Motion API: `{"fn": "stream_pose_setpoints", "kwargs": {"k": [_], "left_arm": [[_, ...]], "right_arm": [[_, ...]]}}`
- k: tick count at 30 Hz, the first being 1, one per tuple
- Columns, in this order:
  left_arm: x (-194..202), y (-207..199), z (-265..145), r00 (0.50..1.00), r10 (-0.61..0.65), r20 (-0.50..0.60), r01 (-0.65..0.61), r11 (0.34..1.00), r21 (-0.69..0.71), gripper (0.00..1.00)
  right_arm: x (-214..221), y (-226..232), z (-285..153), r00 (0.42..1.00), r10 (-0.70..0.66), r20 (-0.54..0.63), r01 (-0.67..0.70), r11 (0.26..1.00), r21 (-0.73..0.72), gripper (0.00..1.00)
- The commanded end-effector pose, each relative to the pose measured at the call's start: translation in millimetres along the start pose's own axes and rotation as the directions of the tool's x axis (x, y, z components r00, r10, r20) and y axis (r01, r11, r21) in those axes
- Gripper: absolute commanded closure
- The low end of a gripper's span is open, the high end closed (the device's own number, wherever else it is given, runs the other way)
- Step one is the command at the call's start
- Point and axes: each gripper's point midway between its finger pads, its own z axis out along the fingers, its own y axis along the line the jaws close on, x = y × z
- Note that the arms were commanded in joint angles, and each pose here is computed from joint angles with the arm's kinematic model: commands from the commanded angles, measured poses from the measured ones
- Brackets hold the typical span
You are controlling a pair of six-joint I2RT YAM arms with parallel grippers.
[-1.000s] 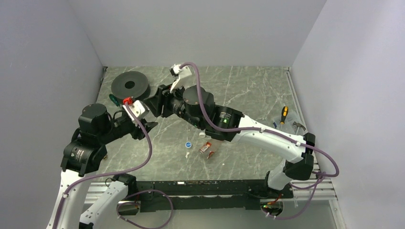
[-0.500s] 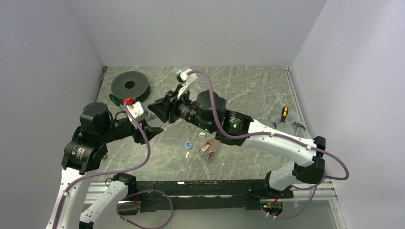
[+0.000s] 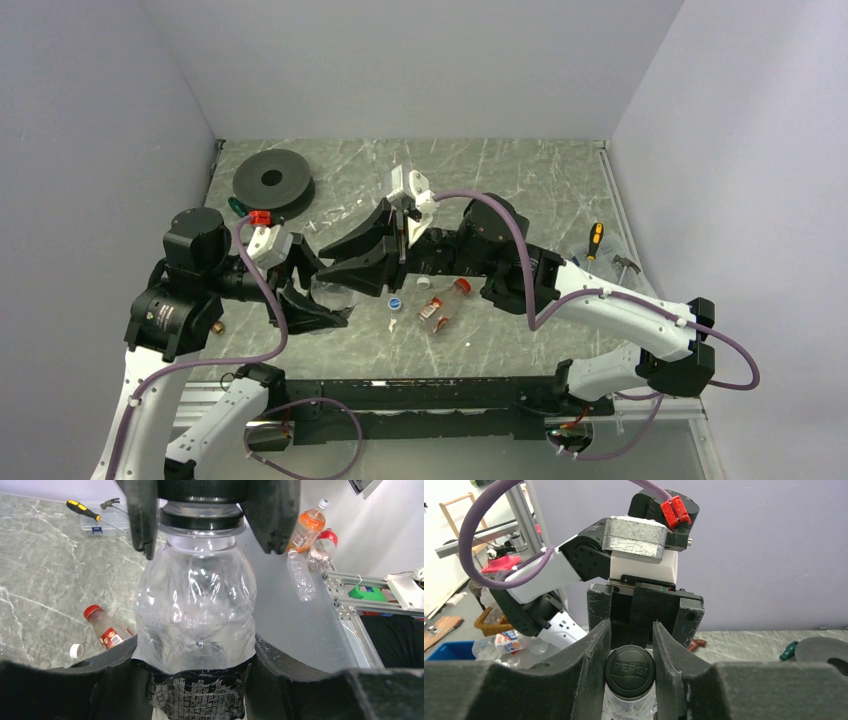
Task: Unscrew the bottle caps
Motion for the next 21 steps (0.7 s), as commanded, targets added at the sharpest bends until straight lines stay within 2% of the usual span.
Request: {"fn": "stream_pose_setpoints", "kwargs": {"k": [1,2,3,4,8,11,15,19,21], "left_arm": [[-8.6,-11.2,-2.4,0.998,0.061,0.01,-0.062,0.998,0.03,0.72],[-7.2,-5.1,-2.8,0.997,0.078,0.003,-0.078,0.997,-0.006,0.73],[-5.5,3.0,-3.6,0.995,0.095,-0.008,-0.095,0.994,-0.05,0.73],[-4.4,10.8,-4.8,0.993,0.113,-0.019,-0.115,0.989,-0.095,0.74],[2.2,45.3,-14.4,0.981,0.179,-0.079,-0.194,0.94,-0.279,0.75],[4.5,70.1,-25.5,0.97,0.214,-0.119,-0.244,0.878,-0.411,0.75],[10.5,102.1,-45.4,0.954,0.226,-0.198,-0.299,0.773,-0.559,0.75],[14.9,121.2,-60.0,0.945,0.213,-0.247,-0.324,0.698,-0.639,0.77],[15.8,127.1,-65.2,0.944,0.206,-0.26,-0.329,0.67,-0.665,0.77]], "right_arm": [[-24.0,7.4,-7.5,0.997,-0.075,0.028,0.076,0.996,-0.035,0.52],[-25.2,-3.0,-8.2,0.997,-0.065,0.031,0.064,0.997,0.029,0.25],[-28.0,-14.0,-9.8,0.998,-0.056,0.041,0.051,0.994,0.097,0.08],[-30.6,-25.0,-12.0,0.997,-0.046,0.055,0.036,0.986,0.165,0.01],[-46.6,-57.3,-27.3,0.99,-0.009,0.141,-0.045,0.926,0.375,0.0],[-51.0,-76.8,-34.8,0.98,0.046,0.193,-0.136,0.863,0.486,0.0],[-30.2,-107.5,-32.1,0.977,0.155,0.147,-0.213,0.74,0.638,0.0],[-13.7,-119.7,-22.8,0.976,0.193,0.099,-0.207,0.699,0.685,0.02],[-6.0,-121.5,-14.1,0.973,0.216,0.084,-0.214,0.699,0.682,0.11]]}}
